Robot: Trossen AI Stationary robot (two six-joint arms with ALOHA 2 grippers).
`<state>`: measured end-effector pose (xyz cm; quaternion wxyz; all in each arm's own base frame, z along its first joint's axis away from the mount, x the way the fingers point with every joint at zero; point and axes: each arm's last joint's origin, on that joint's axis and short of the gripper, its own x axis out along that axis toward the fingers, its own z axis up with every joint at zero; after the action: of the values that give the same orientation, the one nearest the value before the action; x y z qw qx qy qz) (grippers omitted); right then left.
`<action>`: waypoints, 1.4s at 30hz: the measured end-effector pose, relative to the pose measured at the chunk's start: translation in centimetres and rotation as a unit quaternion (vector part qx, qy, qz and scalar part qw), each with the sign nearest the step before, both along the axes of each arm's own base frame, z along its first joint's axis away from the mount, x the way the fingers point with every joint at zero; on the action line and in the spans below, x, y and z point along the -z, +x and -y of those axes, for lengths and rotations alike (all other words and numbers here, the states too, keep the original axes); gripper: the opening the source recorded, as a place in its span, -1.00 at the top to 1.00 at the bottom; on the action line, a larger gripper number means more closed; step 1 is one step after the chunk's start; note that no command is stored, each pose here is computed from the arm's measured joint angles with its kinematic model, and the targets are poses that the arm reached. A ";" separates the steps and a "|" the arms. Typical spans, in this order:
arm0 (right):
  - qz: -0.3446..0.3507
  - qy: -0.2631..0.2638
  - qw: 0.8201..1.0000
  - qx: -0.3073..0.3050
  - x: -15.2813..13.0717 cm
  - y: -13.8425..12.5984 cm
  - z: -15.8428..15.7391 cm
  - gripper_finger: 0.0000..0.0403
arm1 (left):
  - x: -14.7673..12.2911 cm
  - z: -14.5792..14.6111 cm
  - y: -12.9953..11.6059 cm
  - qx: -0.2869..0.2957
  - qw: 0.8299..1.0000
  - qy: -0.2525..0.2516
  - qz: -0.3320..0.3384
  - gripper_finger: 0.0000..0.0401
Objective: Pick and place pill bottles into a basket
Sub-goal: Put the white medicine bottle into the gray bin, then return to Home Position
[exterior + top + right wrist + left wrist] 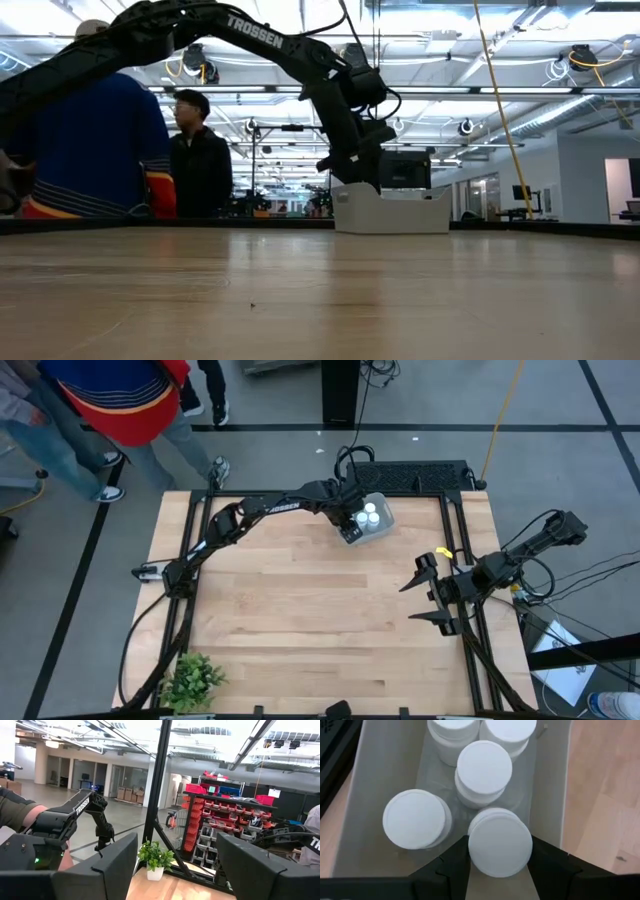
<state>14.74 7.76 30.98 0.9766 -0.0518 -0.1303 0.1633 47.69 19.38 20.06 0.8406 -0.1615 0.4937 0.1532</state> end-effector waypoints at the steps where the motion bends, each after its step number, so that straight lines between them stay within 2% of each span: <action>1: 0.000 0.000 1.000 0.000 0.0 0.0 0.0 -0.30 | 0.0 0.0 0.0 0.000 1.000 0.000 0.000 0.08; 17: -0.003 0.000 1.000 -0.001 0.1 0.0 0.0 -0.30 | 0.0 0.2 -0.1 -0.008 1.000 -0.003 -0.008 -0.06; 22: -0.006 -0.001 1.000 -0.001 0.1 0.0 0.0 -0.30 | -1.1 0.6 -0.5 -0.002 1.000 -0.006 -0.011 -0.07; 27: -0.014 -0.004 1.000 0.000 0.3 0.1 0.0 -0.30 | -3.8 1.6 -2.0 0.041 0.999 0.007 -0.034 -0.07; 31: -0.009 -0.036 0.999 0.022 0.4 0.1 0.0 -0.30 | -7.0 2.6 -2.9 0.030 0.999 0.019 -0.012 -0.07; 32: -0.011 -0.033 0.999 0.039 0.4 0.1 0.1 -0.30 | -7.9 3.2 -3.1 0.041 0.999 0.029 -0.004 -0.07; 35: -0.043 0.021 0.995 0.082 0.6 0.2 0.5 -0.30 | -10.1 5.8 -2.8 0.097 0.993 0.058 0.030 -0.07; 39: -0.084 0.022 0.993 0.081 1.4 0.2 0.4 -0.30 | -12.8 9.1 -2.5 0.147 0.982 0.069 0.095 -0.07; 42: -0.101 0.039 0.991 0.079 1.6 0.2 0.5 -0.30 | -14.7 11.5 -2.5 0.201 0.967 0.079 0.137 -0.07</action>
<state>14.99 7.30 29.36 0.9958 -0.0074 -0.0331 0.0849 45.16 7.91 34.72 0.9239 -0.0118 0.3825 -0.0044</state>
